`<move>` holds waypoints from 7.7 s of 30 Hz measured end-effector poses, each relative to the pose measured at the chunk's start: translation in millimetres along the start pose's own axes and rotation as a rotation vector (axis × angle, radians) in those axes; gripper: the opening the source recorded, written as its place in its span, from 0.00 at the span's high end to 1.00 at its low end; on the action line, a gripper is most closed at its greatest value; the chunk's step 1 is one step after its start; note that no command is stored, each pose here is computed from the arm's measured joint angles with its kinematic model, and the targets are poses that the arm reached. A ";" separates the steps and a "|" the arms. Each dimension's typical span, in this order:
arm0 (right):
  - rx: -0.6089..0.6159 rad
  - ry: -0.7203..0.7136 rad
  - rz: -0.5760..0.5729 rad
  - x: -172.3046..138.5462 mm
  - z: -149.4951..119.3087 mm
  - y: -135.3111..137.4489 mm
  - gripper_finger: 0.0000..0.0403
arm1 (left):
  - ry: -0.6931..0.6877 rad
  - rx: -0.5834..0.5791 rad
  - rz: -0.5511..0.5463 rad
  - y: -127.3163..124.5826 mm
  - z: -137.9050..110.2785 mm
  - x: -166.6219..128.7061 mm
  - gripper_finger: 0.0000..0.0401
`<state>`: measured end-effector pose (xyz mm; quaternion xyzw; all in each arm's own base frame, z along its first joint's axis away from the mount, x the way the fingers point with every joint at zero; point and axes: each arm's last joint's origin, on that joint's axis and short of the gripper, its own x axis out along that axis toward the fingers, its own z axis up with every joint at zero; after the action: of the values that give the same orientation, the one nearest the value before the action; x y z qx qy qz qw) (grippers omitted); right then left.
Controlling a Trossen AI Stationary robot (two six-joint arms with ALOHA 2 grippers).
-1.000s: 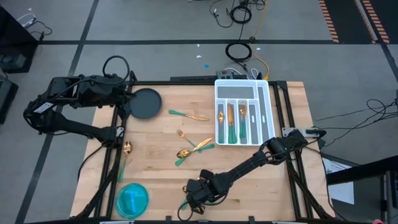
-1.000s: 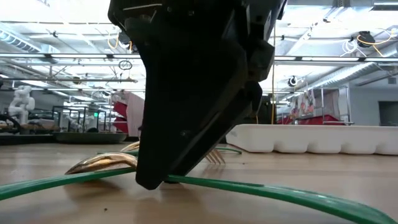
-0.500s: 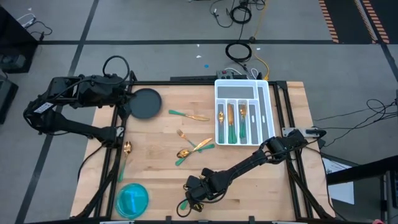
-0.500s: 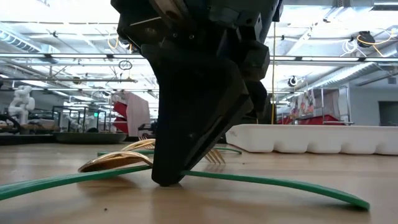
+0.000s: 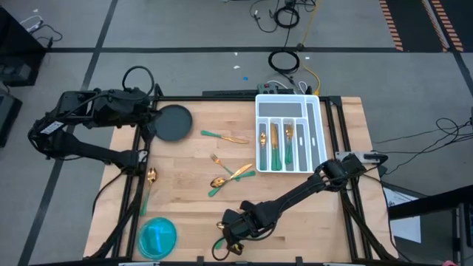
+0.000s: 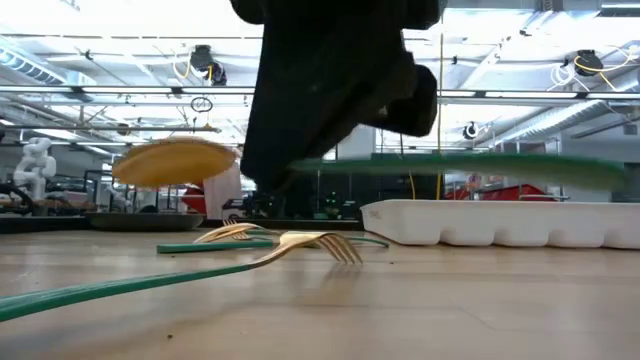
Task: Sort silverware
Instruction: Put the green spoon on the silverware organizer
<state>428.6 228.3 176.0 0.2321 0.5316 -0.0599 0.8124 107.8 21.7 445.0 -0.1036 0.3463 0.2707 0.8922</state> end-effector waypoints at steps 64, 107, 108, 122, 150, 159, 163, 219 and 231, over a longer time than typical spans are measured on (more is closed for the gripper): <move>0.248 -1.487 1.116 -209.0 -16.5 -206.1 1.00 | -0.536 -0.126 -1.136 -73.1 92.5 203.5 0.93; 0.377 -1.282 1.164 -196.0 -12.9 -206.7 1.00 | -0.637 -0.016 -1.206 -65.7 96.3 251.1 0.49; 0.384 -1.273 1.155 -194.7 -12.7 -206.8 1.00 | -0.637 -0.015 -1.208 -66.8 96.1 250.9 0.49; 0.397 -1.250 1.134 -187.6 -9.8 -209.4 1.00 | -0.632 -0.010 -1.221 -71.9 95.0 249.7 0.49; 0.344 -1.206 1.163 -179.6 7.0 -200.7 1.00 | -0.643 0.009 -1.194 -82.6 92.2 249.5 0.51; 0.347 -1.208 1.162 -179.7 7.1 -200.9 1.00 | -0.654 0.025 -1.190 -82.8 92.2 249.4 0.74; 0.347 -1.208 1.162 -179.7 7.1 -200.9 1.00 | -0.667 0.046 -1.183 -82.9 92.1 249.5 0.85; 0.295 -0.951 0.840 -207.2 -6.1 -222.2 0.56 | -0.350 -0.155 -0.986 -39.1 81.6 236.3 0.98; 0.402 -0.809 0.591 -234.3 -46.4 -240.3 0.56 | -0.188 -0.269 -0.822 -34.4 66.8 240.9 0.98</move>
<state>207.0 1.0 294.4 0.4807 0.0664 -0.0140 0.8742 312.2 117.1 331.9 -0.3226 0.1553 -0.0558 0.9320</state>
